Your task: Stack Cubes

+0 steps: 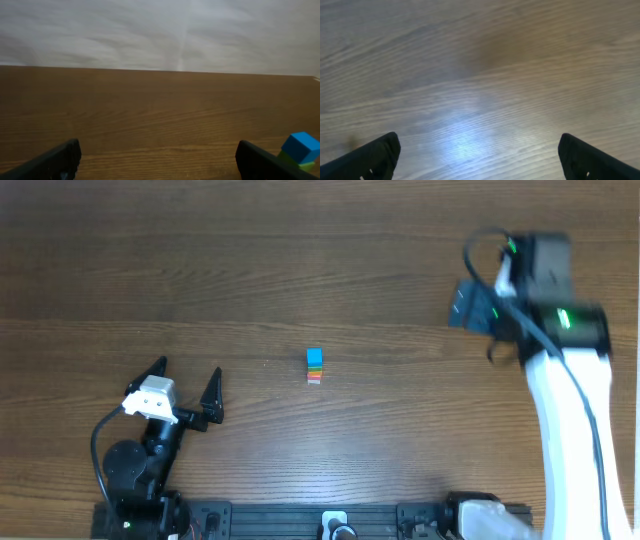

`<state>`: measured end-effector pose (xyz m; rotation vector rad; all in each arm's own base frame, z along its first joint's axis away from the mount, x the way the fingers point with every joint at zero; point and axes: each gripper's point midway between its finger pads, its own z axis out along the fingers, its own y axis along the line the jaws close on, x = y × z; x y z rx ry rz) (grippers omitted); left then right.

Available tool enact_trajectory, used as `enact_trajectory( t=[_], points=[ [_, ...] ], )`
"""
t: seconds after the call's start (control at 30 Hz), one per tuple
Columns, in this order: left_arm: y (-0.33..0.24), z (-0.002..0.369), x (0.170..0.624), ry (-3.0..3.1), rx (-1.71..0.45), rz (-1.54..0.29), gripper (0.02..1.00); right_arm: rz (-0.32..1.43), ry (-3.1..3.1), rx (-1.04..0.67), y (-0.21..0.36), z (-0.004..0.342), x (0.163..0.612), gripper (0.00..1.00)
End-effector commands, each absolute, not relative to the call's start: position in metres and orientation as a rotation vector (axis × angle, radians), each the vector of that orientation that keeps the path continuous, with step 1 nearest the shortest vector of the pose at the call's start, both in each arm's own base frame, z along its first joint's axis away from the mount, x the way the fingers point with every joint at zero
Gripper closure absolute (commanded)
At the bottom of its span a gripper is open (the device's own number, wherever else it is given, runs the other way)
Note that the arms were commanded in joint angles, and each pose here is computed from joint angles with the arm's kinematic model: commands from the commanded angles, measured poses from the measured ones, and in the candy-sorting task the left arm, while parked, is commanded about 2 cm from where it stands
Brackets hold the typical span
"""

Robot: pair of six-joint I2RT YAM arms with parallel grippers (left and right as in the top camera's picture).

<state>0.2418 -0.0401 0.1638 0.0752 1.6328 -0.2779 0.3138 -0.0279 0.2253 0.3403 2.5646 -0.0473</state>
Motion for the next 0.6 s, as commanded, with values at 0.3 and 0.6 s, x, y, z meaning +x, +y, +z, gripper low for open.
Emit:
enact_trajectory(
  t=[0.3, 0.6],
  points=[
    [-0.040, 0.162, 0.242, 1.629, 0.087, -0.267, 0.020, 0.003, 2.050, 0.214, -0.022, 0.256, 0.233, 0.009],
    [-0.040, 0.162, 0.242, 1.629, 0.087, -0.267, 0.020, 0.049, 1.695, 0.145, -0.013, 0.263, 0.220, 0.007]
  ],
)
